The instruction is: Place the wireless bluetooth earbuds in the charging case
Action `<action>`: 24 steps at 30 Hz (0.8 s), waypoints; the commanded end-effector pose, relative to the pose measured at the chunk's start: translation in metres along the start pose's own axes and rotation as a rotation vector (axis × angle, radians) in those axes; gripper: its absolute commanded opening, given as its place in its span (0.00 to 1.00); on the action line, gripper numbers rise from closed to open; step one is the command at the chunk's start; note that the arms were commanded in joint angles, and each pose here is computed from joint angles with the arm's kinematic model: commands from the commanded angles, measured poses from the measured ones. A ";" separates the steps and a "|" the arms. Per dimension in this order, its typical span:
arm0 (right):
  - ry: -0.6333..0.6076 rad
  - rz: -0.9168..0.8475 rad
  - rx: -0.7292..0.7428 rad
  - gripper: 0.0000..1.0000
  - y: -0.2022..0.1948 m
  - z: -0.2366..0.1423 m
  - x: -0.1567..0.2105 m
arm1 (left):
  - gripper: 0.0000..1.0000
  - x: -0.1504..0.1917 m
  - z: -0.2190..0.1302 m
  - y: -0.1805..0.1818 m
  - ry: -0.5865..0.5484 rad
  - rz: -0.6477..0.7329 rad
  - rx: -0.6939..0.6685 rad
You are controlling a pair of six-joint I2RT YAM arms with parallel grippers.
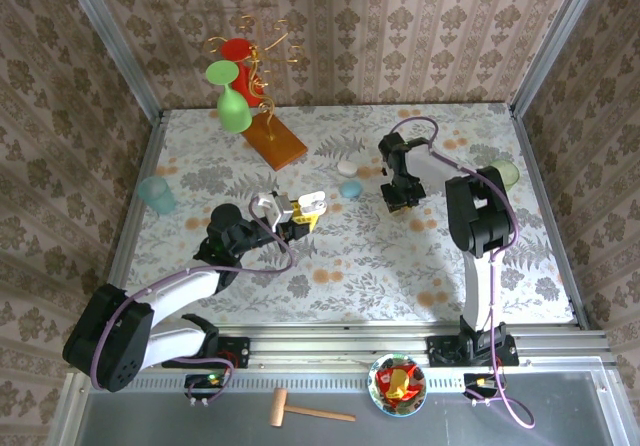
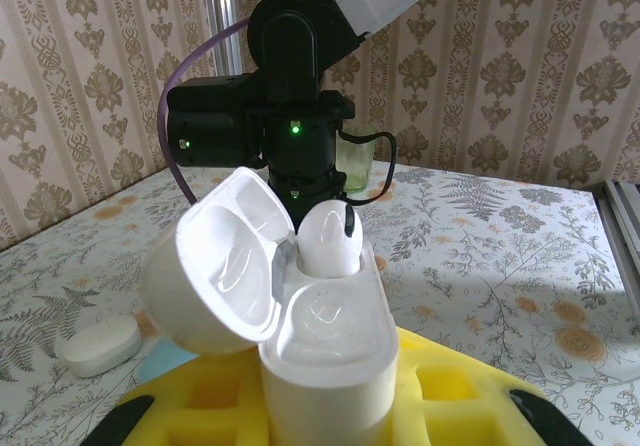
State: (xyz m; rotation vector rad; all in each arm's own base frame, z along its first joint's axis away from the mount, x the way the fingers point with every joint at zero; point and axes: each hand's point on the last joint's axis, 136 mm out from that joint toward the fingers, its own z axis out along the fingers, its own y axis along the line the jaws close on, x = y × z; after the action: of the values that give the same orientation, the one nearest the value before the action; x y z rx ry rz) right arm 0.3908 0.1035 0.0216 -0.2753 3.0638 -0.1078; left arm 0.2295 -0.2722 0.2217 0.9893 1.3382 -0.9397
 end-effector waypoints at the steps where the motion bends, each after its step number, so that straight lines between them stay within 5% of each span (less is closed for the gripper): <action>1: -0.059 0.024 -0.038 0.30 0.007 -0.018 -0.005 | 0.06 -0.006 0.000 -0.001 -0.018 0.020 0.015; 15: -0.027 0.062 -0.004 0.18 -0.003 0.005 -0.008 | 0.06 -0.003 -0.004 -0.002 -0.008 0.028 0.003; 24: -0.098 0.071 0.080 0.08 -0.020 -0.025 -0.006 | 0.06 -0.004 -0.003 -0.001 -0.011 0.031 0.000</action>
State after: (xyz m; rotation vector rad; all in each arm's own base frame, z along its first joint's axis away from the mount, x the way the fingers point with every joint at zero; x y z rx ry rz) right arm 0.3987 0.1008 0.0242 -0.1900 3.0153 -0.1180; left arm 0.2295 -0.2721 0.2193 0.9906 1.3491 -0.9410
